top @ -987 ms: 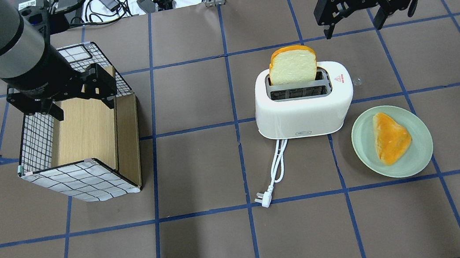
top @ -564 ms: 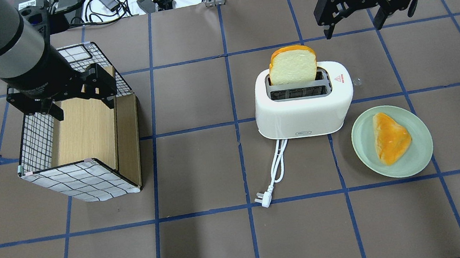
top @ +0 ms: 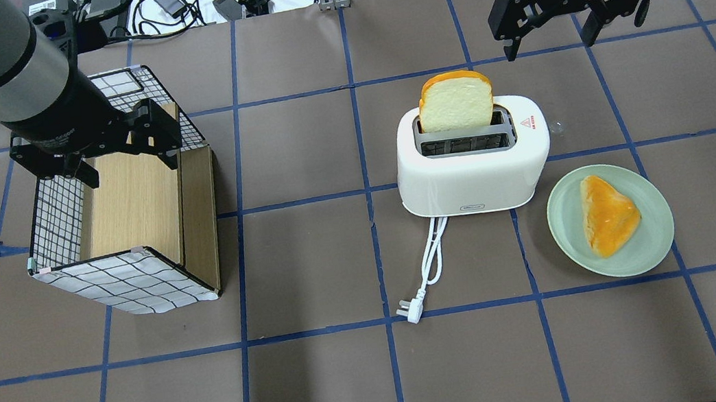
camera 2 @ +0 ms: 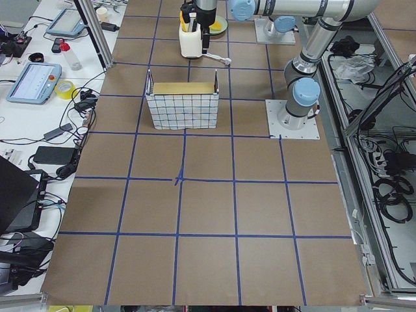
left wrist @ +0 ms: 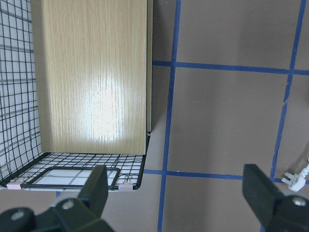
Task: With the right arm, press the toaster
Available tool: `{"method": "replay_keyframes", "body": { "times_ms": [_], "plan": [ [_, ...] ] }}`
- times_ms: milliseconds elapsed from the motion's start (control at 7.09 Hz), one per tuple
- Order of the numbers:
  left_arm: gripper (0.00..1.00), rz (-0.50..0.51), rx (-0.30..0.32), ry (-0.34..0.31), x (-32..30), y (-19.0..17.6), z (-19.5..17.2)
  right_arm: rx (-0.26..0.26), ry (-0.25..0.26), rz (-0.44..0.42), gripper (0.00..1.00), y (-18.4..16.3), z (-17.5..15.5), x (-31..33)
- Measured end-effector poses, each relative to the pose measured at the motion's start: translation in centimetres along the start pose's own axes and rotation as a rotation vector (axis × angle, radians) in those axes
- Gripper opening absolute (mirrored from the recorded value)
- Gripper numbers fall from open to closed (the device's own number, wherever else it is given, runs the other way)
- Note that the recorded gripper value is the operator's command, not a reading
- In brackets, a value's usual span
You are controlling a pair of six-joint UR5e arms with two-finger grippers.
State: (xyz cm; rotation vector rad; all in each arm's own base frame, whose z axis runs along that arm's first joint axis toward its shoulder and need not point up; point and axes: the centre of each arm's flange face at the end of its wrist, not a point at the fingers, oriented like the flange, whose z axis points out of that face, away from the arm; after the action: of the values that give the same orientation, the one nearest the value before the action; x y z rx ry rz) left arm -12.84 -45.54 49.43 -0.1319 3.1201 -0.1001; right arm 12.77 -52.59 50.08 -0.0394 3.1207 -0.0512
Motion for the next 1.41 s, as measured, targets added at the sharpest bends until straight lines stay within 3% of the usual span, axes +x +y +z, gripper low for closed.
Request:
{"method": "replay_keyframes", "body": {
  "times_ms": [705,1410],
  "plan": [
    [1.0,0.0,0.0,-0.001,0.0,0.0,0.0,0.0,0.001,-0.015,1.0,-0.2,0.1,0.3],
    [1.0,0.0,0.0,-0.001,0.0,0.0,0.0,-0.014,-0.024,-0.087,0.99,-1.3,1.1,7.5]
  ]
}}
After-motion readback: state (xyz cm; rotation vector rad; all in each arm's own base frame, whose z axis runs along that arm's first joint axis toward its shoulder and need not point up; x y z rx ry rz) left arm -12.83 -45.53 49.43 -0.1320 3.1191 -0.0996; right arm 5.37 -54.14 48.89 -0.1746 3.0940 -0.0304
